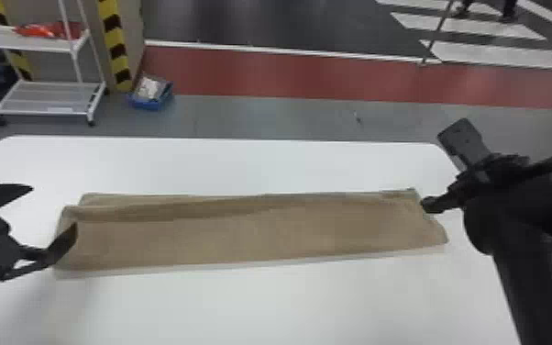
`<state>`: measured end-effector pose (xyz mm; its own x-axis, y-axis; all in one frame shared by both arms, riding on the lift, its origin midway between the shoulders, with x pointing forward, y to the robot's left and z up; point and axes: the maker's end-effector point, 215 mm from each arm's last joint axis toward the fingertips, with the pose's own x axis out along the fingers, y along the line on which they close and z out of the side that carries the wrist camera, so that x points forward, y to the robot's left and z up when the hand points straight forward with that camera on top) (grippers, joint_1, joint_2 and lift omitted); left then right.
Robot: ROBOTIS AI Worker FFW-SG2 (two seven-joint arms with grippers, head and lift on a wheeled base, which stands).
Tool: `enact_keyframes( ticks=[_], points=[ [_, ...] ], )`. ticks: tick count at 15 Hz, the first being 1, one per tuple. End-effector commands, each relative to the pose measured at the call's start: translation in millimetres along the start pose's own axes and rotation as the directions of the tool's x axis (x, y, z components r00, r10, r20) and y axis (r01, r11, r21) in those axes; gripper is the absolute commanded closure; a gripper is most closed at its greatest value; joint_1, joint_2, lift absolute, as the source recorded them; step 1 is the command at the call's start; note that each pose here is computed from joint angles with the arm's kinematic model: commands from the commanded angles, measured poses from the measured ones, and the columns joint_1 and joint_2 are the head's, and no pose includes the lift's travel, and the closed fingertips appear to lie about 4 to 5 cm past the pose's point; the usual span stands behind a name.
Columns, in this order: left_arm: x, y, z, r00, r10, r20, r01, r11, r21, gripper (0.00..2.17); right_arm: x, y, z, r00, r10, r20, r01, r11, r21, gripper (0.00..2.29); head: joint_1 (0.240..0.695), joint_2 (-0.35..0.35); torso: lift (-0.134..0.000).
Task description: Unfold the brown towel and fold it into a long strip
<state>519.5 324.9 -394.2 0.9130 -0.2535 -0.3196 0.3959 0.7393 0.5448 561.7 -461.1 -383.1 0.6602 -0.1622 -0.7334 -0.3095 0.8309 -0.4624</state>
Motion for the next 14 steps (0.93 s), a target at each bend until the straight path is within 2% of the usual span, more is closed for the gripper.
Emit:
enact_keyframes(
  ticks=[1, 3, 4, 5, 6, 7, 8, 9, 10, 11, 12, 13, 14],
  points=[
    [-7, 11, -3, 0.999, 0.048, 0.015, -0.047, 0.997, -0.055, 0.03, -9, 22, 22, 0.997, 0.047, 0.053, -0.046, 0.999, -0.03, 0.05, 0.695, -0.141, -0.122],
    [-20, 22, -2, 0.993, 0.11, 0.048, -0.104, 0.987, -0.121, 0.03, -10, 49, 43, 0.993, 0.08, 0.088, -0.078, 0.996, -0.035, 0.06, 0.695, -0.107, -0.122],
    [-33, 29, 3, 0.984, 0.154, 0.093, -0.136, 0.975, -0.177, 0.03, -16, 62, 56, 0.988, 0.088, 0.126, -0.085, 0.996, -0.027, 0.07, 0.695, -0.088, -0.122],
    [-47, 39, 7, 0.97, 0.199, 0.141, -0.155, 0.949, -0.276, 0.02, -26, 80, 65, 0.98, 0.098, 0.173, -0.104, 0.994, 0.027, 0.08, 0.695, -0.071, -0.122],
    [-57, 42, 9, 0.958, 0.224, 0.182, -0.141, 0.913, -0.382, 0.02, -37, 99, 67, 0.971, 0.107, 0.212, -0.13, 0.987, 0.094, 0.08, 0.695, -0.037, -0.122],
    [-67, 47, 9, 0.944, 0.252, 0.215, -0.122, 0.868, -0.482, 0.02, -50, 121, 65, 0.963, 0.101, 0.25, -0.144, 0.977, 0.157, 0.08, 0.695, -0.021, -0.122],
    [-73, 47, 12, 0.932, 0.275, 0.237, -0.107, 0.833, -0.543, 0.02, -63, 140, 65, 0.953, 0.082, 0.291, -0.147, 0.967, 0.209, 0.08, 0.695, -0.002, -0.122],
    [-73, 42, 19, 0.923, 0.289, 0.252, -0.095, 0.809, -0.58, 0.02, -77, 155, 66, 0.941, 0.064, 0.332, -0.155, 0.955, 0.255, 0.08, 0.695, 0.031, -0.122],
    [-74, 31, 28, 0.92, 0.289, 0.263, -0.081, 0.8, -0.594, 0.02, -95, 169, 68, 0.919, 0.039, 0.393, -0.167, 0.94, 0.298, 0.08, 0.695, 0.05, -0.122],
    [-73, 18, 39, 0.922, 0.281, 0.266, -0.072, 0.799, -0.597, 0.02, -115, 165, 69, 0.884, -0.037, 0.466, -0.115, 0.949, 0.294, 0.08, 0.695, 0.065, -0.122],
    [-69, 3, 41, 0.932, 0.28, 0.23, -0.081, 0.78, -0.62, 0.02, -134, 159, 70, 0.841, -0.127, 0.526, -0.036, 0.957, 0.289, 0.08, 0.695, 0.074, -0.122],
    [-64, -10, 38, 0.944, 0.267, 0.194, -0.083, 0.761, -0.643, 0.02, -153, 160, 75, 0.786, -0.186, 0.589, 0.017, 0.96, 0.28, 0.08, 0.695, 0.072, -0.122],
    [-61, -24, 36, 0.95, 0.258, 0.177, -0.081, 0.75, -0.656, 0.02, -173, 169, 72, 0.734, -0.228, 0.64, 0.04, 0.955, 0.294, 0.08, 0.695, 0.065, -0.122]
  ],
)
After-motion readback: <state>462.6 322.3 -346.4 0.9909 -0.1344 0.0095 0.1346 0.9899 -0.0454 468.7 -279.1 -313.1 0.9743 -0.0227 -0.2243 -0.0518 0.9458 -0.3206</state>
